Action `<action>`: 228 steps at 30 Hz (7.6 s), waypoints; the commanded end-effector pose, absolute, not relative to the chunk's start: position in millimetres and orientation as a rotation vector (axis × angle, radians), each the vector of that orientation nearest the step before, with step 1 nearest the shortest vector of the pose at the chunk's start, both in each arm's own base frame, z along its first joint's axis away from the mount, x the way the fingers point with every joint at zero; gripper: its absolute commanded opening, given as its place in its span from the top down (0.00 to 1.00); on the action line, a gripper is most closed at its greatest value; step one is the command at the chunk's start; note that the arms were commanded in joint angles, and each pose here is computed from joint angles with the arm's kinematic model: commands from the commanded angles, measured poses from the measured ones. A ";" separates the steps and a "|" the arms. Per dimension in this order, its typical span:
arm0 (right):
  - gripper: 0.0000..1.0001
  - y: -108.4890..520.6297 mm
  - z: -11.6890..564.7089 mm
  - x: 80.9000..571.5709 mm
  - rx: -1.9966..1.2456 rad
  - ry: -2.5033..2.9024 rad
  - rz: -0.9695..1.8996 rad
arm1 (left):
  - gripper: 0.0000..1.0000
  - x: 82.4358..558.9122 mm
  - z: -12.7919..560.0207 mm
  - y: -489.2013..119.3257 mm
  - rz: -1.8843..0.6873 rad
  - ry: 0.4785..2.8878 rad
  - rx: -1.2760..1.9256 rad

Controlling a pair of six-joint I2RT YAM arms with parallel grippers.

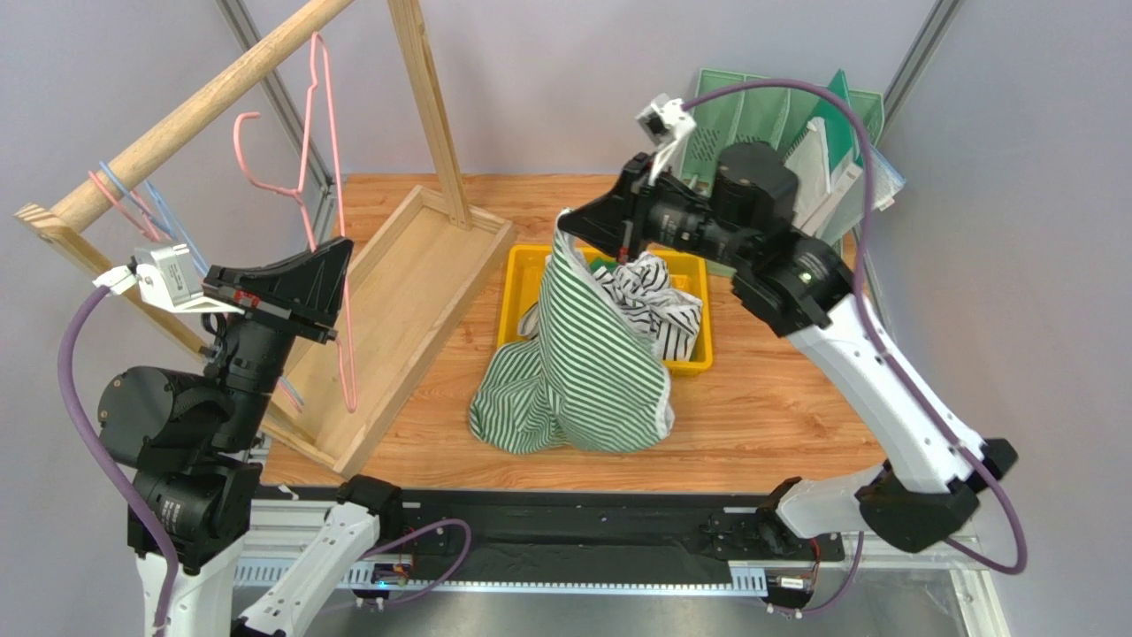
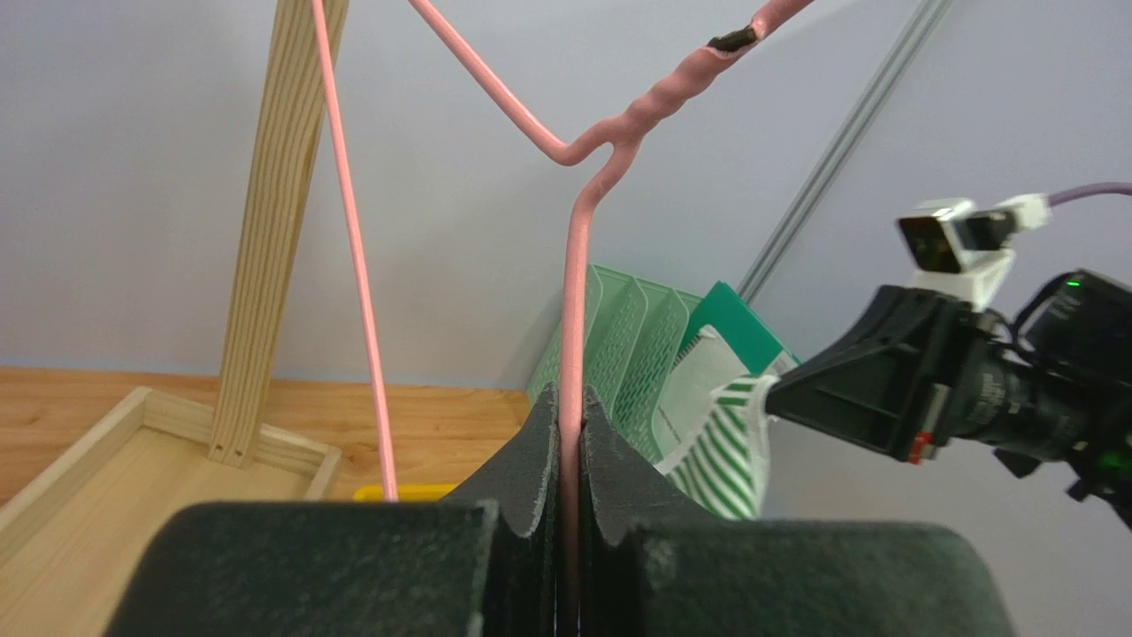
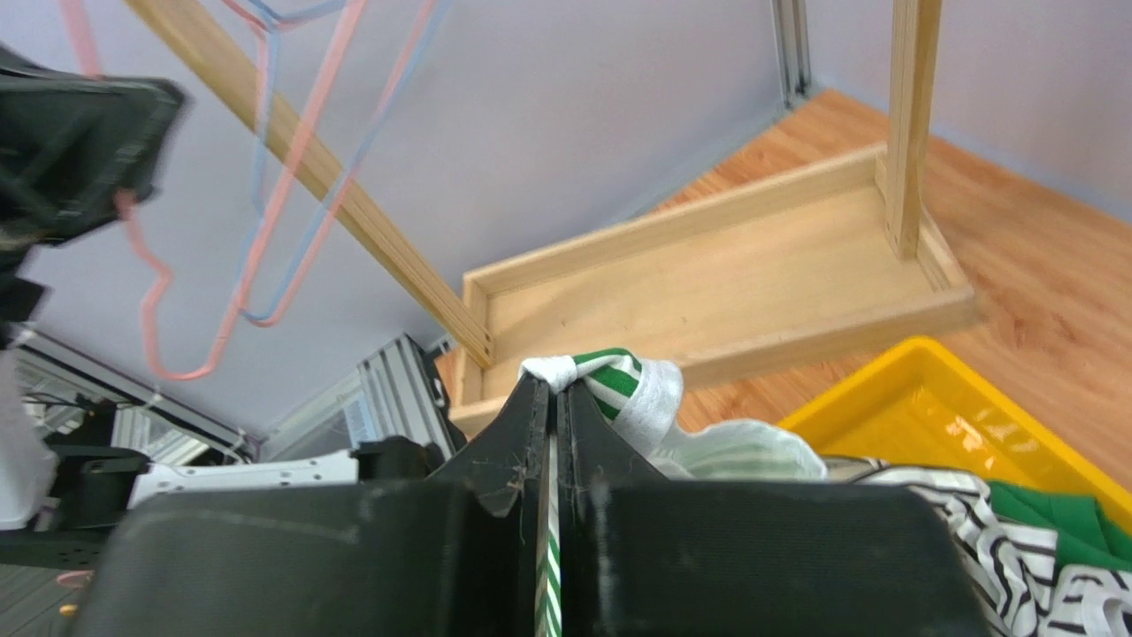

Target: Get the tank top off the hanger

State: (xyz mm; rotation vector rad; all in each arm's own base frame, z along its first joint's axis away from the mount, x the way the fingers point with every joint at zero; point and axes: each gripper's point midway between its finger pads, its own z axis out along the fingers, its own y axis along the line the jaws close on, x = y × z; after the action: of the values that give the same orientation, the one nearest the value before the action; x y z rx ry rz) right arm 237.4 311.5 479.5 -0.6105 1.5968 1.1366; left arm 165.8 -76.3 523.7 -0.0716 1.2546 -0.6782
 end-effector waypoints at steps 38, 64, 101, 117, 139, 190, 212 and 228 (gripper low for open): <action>0.62 365.9 118.9 215.8 -0.751 2.323 0.684 | 1.00 165.0 500.0 -84.9 -0.718 1.321 -0.056; 0.03 409.0 29.4 199.0 -1.067 2.207 0.076 | 1.00 151.8 495.7 -81.1 -0.724 1.326 -0.063; 1.00 407.5 397.9 262.6 -0.628 1.735 1.365 | 1.00 138.4 502.9 -69.2 -0.681 1.300 -0.078; 1.00 345.8 213.9 395.3 -0.307 2.390 1.392 | 1.00 139.9 505.1 -68.1 -0.663 1.295 -0.070; 1.00 304.8 45.9 444.8 -0.536 2.551 0.290 | 1.00 155.2 489.4 -76.6 -0.673 1.341 -0.057; 0.19 438.1 440.9 81.8 -1.017 1.377 0.908 | 1.00 167.5 471.9 -38.3 -0.718 1.330 -0.519; 0.29 525.3 411.3 61.0 -1.052 1.413 0.840 | 1.00 167.3 468.0 -40.2 -0.720 1.349 -0.513; 0.58 537.3 419.3 69.9 -0.958 1.349 0.747 | 1.00 163.0 467.1 -36.0 -0.695 1.341 -0.505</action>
State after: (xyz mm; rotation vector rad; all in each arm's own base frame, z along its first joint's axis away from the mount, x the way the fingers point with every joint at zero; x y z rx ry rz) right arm 64.1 538.1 380.8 -1.0720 1.4172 0.7290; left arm 168.3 -38.2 463.4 -0.5201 1.3590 -0.7020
